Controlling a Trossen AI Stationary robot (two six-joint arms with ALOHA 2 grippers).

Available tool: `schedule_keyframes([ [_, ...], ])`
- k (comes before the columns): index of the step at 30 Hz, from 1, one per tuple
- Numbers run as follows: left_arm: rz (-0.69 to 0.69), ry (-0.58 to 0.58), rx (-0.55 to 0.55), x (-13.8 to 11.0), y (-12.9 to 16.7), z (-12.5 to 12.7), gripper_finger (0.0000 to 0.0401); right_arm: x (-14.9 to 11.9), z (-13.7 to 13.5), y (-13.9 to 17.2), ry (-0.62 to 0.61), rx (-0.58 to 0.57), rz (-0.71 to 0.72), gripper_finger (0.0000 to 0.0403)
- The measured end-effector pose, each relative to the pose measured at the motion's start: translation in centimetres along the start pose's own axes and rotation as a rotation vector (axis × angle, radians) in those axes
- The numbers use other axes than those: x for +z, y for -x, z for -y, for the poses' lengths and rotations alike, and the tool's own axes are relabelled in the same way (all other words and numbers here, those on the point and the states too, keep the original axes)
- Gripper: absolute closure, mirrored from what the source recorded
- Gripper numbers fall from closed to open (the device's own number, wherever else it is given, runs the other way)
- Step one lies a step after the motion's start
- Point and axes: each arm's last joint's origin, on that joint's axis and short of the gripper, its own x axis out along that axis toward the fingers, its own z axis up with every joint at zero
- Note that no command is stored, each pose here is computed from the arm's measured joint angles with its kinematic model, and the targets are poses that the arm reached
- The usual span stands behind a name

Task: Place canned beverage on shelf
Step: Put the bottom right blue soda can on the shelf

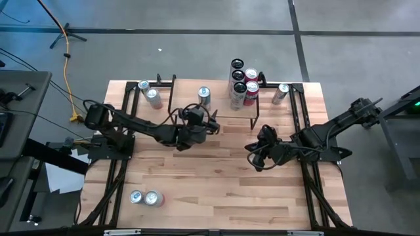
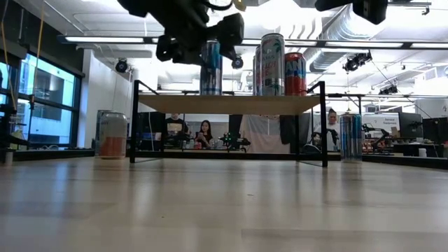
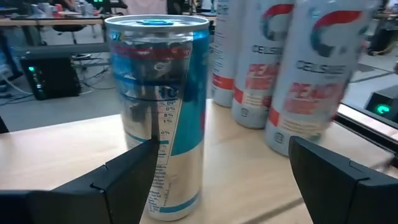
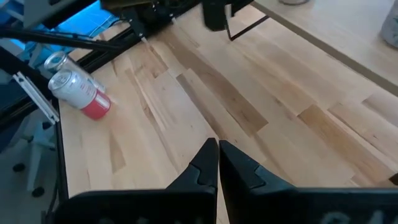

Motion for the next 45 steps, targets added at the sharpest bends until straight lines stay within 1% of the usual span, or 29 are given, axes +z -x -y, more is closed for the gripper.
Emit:
schedule_keyframes([
  [9, 0.008, 0.005, 0.080, 0.4, -2.3, -1.0, 0.0082, 0.0, 0.0, 0.0, 0.005, 0.003, -0.006, 0.0403],
  [13, -0.007, 0.012, 0.081, 0.5, -3.4, -1.5, 0.0082, 0.0, 0.0, 0.0, 0.005, 0.005, -0.008, 0.0403],
  [17, -0.007, 0.046, 0.101, 0.7, -4.3, -2.0, 0.0082, 0.0, 0.0, 0.0, 0.005, 0.005, -0.008, 0.0403],
  [24, -0.040, 0.049, 0.063, 0.8, -5.2, -2.3, 0.0088, 0.0, 0.0, 0.0, 0.005, 0.005, -0.009, 0.0403],
  [27, -0.041, 0.049, 0.060, 0.8, -5.2, -2.3, 0.0117, 0.0, 0.0, 0.0, 0.005, 0.005, -0.009, 0.0403],
  [34, -0.041, 0.037, 0.058, 0.8, -5.2, -2.3, 0.0235, -0.1, 0.0, -0.1, 0.006, 0.004, -0.010, 0.0403],
  [35, -0.043, 0.023, 0.053, 0.9, -5.1, -2.3, 0.0246, -0.1, 0.0, -0.1, 0.006, 0.003, -0.010, 0.0403],
  [37, -0.046, -0.014, 0.039, 1.0, -5.1, -2.3, 0.0247, -0.1, 0.0, -0.1, 0.003, 0.003, -0.010, 0.0403],
  [40, -0.053, -0.086, 0.003, 1.8, -5.0, -2.6, 0.0247, -0.1, 0.0, -0.1, 0.001, 0.003, -0.010, 0.0403],
  [43, -0.078, -0.129, -0.103, 2.8, -4.9, -2.9, 0.0247, -0.1, 0.0, -0.1, 0.001, 0.002, -0.011, 0.0403],
  [45, -0.095, -0.148, -0.215, 3.6, -4.9, -3.1, 0.0244, -0.1, 0.0, -0.1, 0.004, 0.000, -0.013, 0.0403],
])
